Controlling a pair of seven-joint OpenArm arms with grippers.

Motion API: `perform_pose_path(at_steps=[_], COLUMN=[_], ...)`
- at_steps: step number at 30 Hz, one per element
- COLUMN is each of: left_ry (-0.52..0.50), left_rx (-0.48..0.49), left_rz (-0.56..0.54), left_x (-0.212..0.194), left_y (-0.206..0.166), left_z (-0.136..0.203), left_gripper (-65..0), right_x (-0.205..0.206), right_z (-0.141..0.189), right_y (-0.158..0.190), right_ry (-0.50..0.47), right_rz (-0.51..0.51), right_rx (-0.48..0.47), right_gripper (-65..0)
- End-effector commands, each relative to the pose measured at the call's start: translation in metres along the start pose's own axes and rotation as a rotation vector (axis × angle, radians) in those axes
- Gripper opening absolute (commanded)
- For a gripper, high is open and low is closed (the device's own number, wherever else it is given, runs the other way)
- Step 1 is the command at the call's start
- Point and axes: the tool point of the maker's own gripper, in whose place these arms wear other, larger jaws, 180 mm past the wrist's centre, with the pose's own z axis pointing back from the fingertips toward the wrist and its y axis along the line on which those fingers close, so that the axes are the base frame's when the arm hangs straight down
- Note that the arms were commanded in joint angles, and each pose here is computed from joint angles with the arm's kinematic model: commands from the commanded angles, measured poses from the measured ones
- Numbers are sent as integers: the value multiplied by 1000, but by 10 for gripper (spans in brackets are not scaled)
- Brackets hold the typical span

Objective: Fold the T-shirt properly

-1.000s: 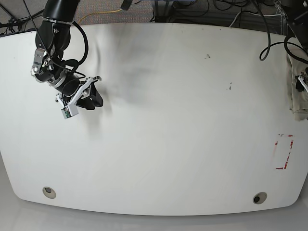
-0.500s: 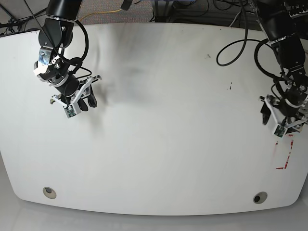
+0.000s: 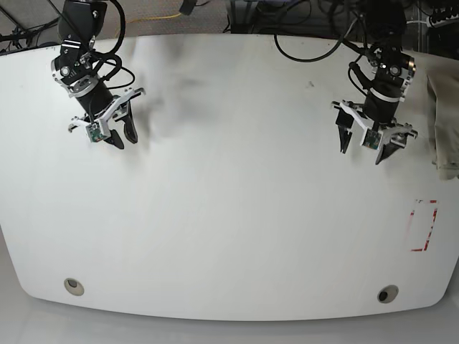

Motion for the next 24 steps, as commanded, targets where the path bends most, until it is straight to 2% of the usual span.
perform_pose_path(at_steps=[1,10,14,19,24], left_ry=[-51,24,118,227,261], left_rx=[3,-56,-91,-129,-157], left_rz=[13,109,146,176,262], left_x=[7,-23,-50,-78,-88], left_y=[-7,-59,-80,-97,-102], left_z=[14,80,110,142,164], left_gripper=[-236,-265,-267,-279,-297], right_x=[5,-42,-60,-78,-98], right_z=[9,52,76,103,124], right_y=[5,32,48,64,85], right_ry=[-46,0,54,112,172], right_rz=[-1,-90,-120,-163,-228], right_rx=[13,25,25,10,5], right_gripper=[-468,-468,-469,-469,-469])
